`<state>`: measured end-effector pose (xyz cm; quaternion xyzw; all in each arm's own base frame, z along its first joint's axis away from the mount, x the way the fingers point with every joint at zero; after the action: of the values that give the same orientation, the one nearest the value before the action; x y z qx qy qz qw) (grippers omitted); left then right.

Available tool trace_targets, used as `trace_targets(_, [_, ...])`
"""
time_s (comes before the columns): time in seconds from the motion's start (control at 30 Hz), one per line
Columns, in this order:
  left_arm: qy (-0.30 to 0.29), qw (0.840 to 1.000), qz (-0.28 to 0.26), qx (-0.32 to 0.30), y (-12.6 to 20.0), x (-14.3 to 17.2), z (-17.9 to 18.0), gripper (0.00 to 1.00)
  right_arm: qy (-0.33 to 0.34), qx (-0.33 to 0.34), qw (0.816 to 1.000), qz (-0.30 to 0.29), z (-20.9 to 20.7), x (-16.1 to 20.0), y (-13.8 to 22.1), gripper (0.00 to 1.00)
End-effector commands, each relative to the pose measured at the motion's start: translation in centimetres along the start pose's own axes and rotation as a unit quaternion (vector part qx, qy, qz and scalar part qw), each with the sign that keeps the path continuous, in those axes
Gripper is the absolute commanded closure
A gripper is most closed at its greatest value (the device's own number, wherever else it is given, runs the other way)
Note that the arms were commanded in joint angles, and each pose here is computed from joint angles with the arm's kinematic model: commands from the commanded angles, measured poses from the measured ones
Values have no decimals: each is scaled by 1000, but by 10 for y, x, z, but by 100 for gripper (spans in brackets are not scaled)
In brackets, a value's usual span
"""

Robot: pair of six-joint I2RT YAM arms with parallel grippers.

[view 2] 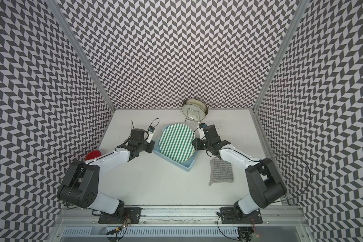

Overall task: Wipe the wet plate dry
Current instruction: Pick up the plate from the bin.

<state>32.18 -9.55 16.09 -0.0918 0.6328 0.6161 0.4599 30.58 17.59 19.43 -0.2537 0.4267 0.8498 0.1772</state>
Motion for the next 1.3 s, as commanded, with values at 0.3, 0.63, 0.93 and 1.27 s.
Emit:
trace_targets(0.3, [4,996,83,-12,-13,33,0,100,37,-156,987,2,46,-2,8,69])
trace_targets(0.63, [8,996,84,-18,-14,31,1,100,17,-149,989,-2,41,-5,-11,73])
trace_targets(0.93, [12,997,79,-22,-12,28,3,100,12,-122,991,-56,47,-26,9,100])
trace_targets(1.27, [-7,1000,24,-19,17,-10,13,27,40,-118,986,-107,53,-49,60,100])
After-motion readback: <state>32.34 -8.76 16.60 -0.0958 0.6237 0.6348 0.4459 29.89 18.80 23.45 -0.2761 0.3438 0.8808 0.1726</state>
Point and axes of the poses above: each gripper's point midway between its finger pads, its own y axis back along the fingers, its own z axis along the line the jaws close on, x = y × z, the point moved 10 cm from there along y, back along the fingers, and after that the axes turned 5 degrees about -y, right-handed, at the moved point
